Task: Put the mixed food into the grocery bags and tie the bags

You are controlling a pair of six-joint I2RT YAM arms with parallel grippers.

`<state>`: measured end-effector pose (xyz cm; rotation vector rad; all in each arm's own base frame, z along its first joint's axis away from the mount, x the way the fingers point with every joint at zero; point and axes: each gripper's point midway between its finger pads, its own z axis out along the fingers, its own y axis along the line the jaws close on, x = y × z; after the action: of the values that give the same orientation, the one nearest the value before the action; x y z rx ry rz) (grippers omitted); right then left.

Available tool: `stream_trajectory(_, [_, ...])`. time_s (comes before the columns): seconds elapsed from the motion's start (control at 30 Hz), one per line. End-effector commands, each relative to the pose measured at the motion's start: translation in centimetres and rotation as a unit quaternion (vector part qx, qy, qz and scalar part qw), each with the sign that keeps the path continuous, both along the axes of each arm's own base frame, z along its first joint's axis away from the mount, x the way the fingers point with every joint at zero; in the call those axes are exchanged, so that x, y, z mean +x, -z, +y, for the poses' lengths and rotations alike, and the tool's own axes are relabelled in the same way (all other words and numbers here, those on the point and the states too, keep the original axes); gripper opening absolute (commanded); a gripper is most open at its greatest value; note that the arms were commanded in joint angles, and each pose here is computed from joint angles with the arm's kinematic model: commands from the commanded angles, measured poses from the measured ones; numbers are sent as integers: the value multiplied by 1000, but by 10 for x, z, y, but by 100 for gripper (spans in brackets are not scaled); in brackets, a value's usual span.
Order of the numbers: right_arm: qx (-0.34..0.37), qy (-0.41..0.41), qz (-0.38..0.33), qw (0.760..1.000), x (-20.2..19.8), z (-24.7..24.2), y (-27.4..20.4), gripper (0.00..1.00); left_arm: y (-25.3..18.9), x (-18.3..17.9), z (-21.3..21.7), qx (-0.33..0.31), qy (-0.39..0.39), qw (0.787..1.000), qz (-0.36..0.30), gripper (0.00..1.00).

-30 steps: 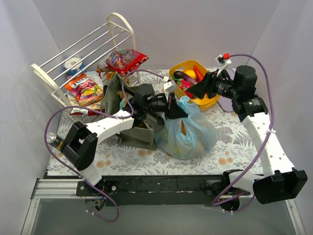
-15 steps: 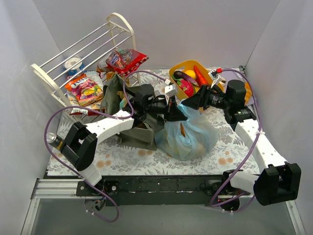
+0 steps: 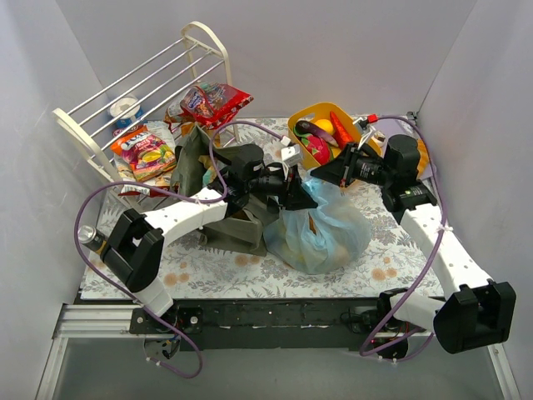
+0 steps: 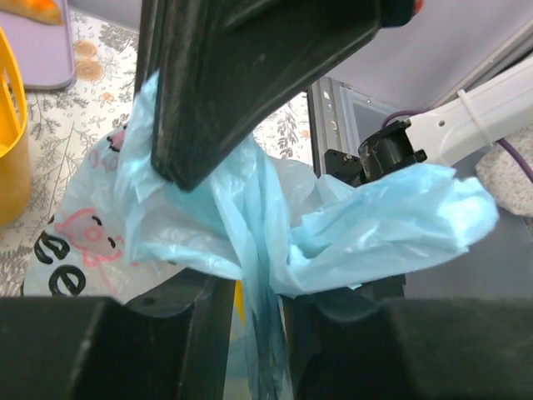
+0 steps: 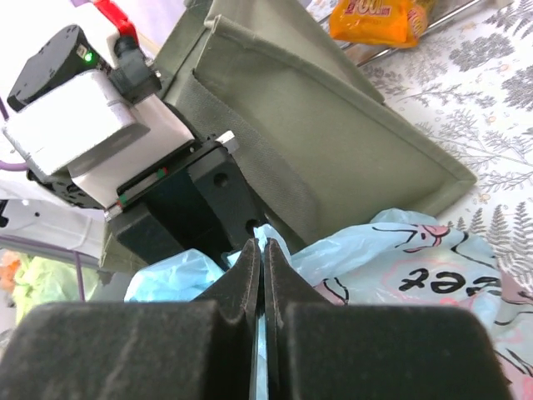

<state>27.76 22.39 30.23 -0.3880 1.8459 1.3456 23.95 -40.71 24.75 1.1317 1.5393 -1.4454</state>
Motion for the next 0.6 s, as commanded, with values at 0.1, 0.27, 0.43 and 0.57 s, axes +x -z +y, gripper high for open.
stream_trajectory(0.1, [-27,48,-58,997,3,-12,-31,1,-37,-9,13,-19,-25,999,-14,66])
stream_trajectory(0.27, [-35,52,-52,997,4,-14,-25,1,-63,-12,17,-43,-37,998,-33,89])
stream_trajectory(0.43, [-42,62,-53,996,7,-16,-22,1,-88,-12,16,-62,-41,997,-32,98])
stream_trajectory(0.57, [-49,70,-57,995,8,-19,-23,1,-94,-10,11,-66,-42,997,-22,98])
